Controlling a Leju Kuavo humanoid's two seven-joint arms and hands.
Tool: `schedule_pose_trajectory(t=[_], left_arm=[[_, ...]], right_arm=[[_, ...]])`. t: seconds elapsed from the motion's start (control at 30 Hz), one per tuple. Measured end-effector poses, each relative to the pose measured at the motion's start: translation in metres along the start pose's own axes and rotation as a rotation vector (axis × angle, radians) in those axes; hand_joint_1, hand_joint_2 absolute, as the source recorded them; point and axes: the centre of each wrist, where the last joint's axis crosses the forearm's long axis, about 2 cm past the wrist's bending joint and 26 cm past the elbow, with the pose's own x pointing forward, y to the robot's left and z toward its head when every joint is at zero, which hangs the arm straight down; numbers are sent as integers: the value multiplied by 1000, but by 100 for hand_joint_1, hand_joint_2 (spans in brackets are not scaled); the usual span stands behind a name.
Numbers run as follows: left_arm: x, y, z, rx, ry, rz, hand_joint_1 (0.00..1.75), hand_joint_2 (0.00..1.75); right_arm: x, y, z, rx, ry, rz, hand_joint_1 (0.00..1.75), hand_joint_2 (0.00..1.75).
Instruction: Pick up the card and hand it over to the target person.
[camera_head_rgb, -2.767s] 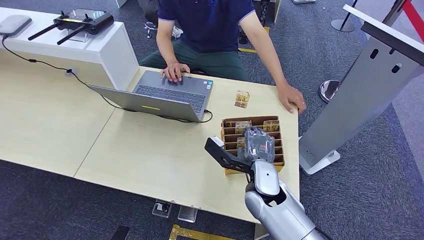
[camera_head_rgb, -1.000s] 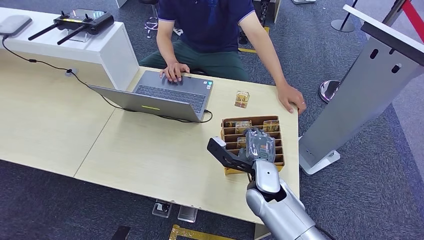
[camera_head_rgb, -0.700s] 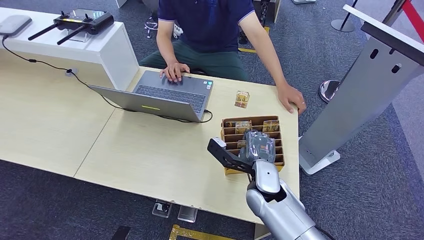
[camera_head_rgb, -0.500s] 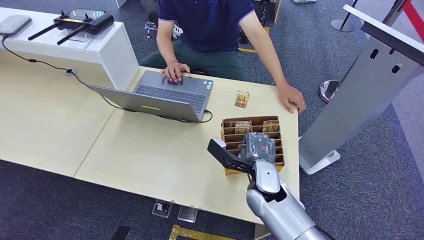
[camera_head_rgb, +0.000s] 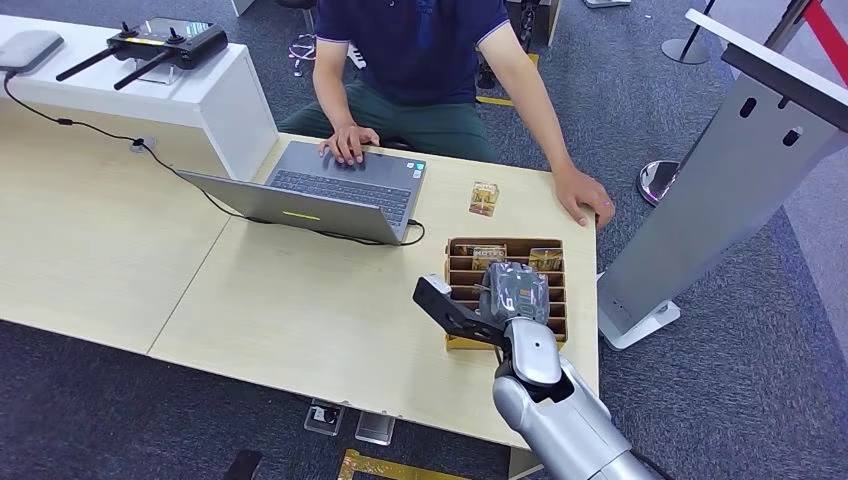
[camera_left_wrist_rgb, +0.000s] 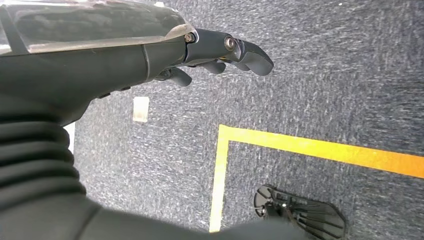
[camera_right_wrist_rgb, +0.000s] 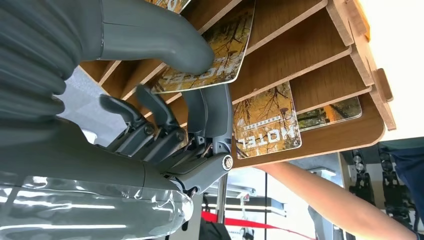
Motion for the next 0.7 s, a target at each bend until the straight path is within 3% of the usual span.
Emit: schedule_pose_trajectory(t=[0.37, 0.7], left_arm=[[-1, 0, 0, -8, 5, 7, 0, 175], [15, -4, 1, -15, -24, -47, 0, 175]], right_arm=[[8, -88, -5, -262, -164, -164, 175, 175], [10, -120, -59, -327, -165, -75, 175, 175]])
